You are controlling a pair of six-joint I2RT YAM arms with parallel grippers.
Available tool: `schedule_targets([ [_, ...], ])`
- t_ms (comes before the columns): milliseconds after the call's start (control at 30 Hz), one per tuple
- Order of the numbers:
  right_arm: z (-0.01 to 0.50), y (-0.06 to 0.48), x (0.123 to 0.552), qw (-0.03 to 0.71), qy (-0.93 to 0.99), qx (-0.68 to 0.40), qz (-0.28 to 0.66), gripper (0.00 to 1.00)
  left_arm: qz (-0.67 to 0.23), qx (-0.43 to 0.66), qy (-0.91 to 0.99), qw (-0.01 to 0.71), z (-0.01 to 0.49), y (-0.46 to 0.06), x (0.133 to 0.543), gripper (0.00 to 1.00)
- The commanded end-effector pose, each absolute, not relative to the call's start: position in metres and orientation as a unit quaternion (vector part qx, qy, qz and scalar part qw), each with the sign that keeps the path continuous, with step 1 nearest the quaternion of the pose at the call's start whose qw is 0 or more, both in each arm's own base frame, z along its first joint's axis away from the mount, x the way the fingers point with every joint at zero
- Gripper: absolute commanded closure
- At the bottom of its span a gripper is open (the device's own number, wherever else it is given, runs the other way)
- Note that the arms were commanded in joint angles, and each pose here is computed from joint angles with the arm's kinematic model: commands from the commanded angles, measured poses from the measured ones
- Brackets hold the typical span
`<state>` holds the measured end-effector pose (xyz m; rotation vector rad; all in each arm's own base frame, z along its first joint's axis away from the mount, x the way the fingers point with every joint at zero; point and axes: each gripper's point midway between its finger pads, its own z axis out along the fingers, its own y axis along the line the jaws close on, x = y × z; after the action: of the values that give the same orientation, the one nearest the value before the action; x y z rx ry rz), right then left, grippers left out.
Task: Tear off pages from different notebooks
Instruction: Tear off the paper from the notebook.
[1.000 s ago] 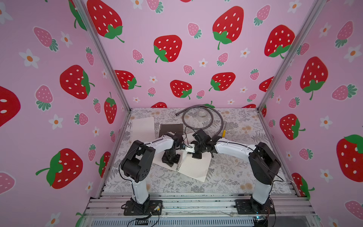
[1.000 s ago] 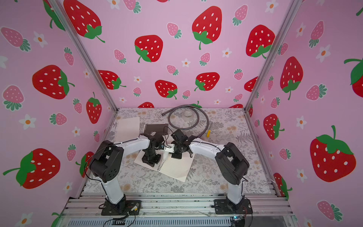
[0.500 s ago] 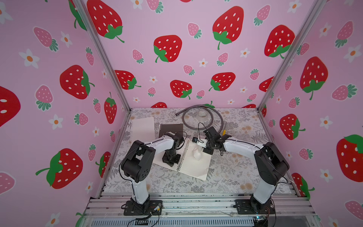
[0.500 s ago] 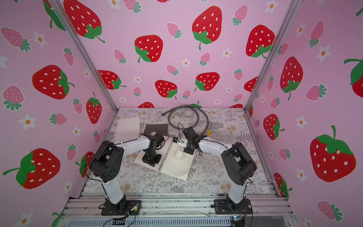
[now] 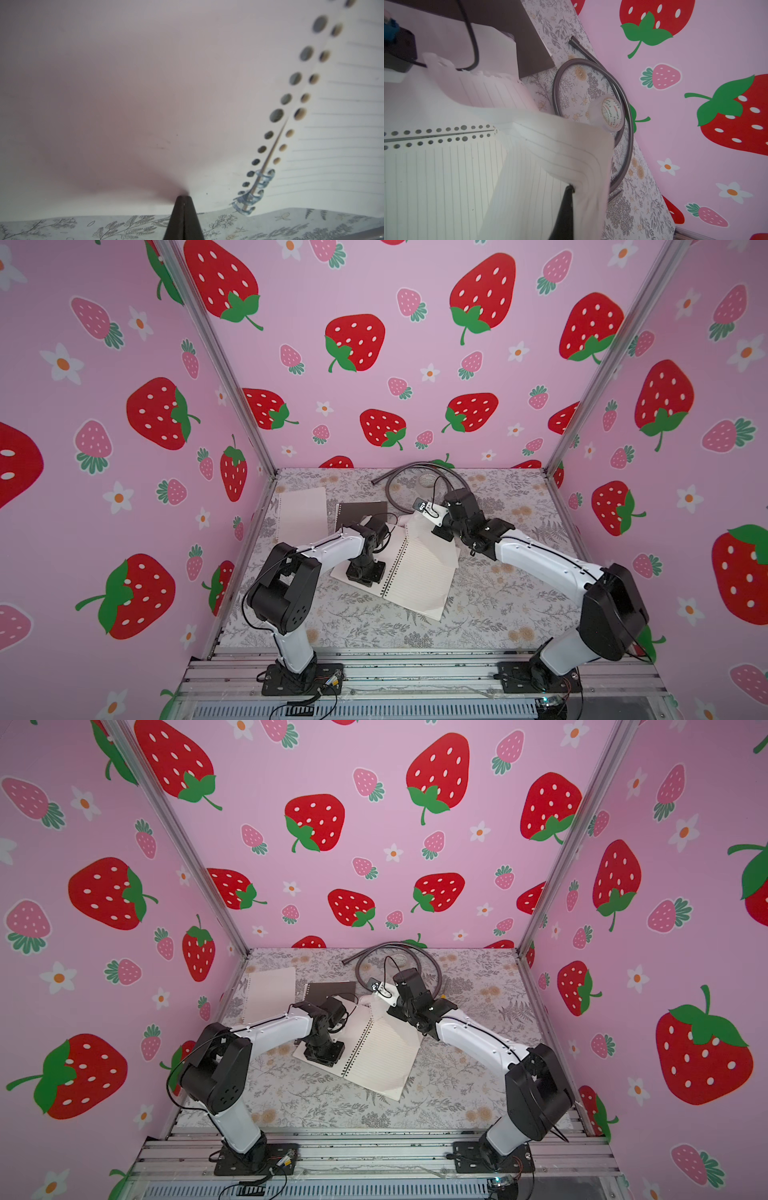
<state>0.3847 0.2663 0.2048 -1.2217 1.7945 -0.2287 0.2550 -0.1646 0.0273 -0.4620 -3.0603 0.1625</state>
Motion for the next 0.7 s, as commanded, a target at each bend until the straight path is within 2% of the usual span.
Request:
schedule_targets([
  [0, 0.200, 0.264, 0.387, 0.455, 0.729, -0.500, -0.106, 1.00, 0.063, -0.156, -0.986, 0.020, 0.029, -0.169, 0.253, 1.00],
  [333, 0.184, 0.274, 0.401, 0.438, 0.736, -0.506, -0.106, 1.00, 0.089, -0.157, -0.984, 0.017, 0.031, -0.178, 0.253, 1.00],
  [500, 0.190, 0.279, 0.444, 0.455, 0.754, -0.463, -0.096, 1.00, 0.102, -0.157, -0.982, 0.019, 0.024, -0.183, 0.252, 1.00],
  [667, 0.193, 0.284, 0.495, 0.466, 0.761, -0.437, -0.111, 1.00, 0.077, -0.168, -0.982, 0.036, 0.011, -0.180, 0.246, 1.00],
])
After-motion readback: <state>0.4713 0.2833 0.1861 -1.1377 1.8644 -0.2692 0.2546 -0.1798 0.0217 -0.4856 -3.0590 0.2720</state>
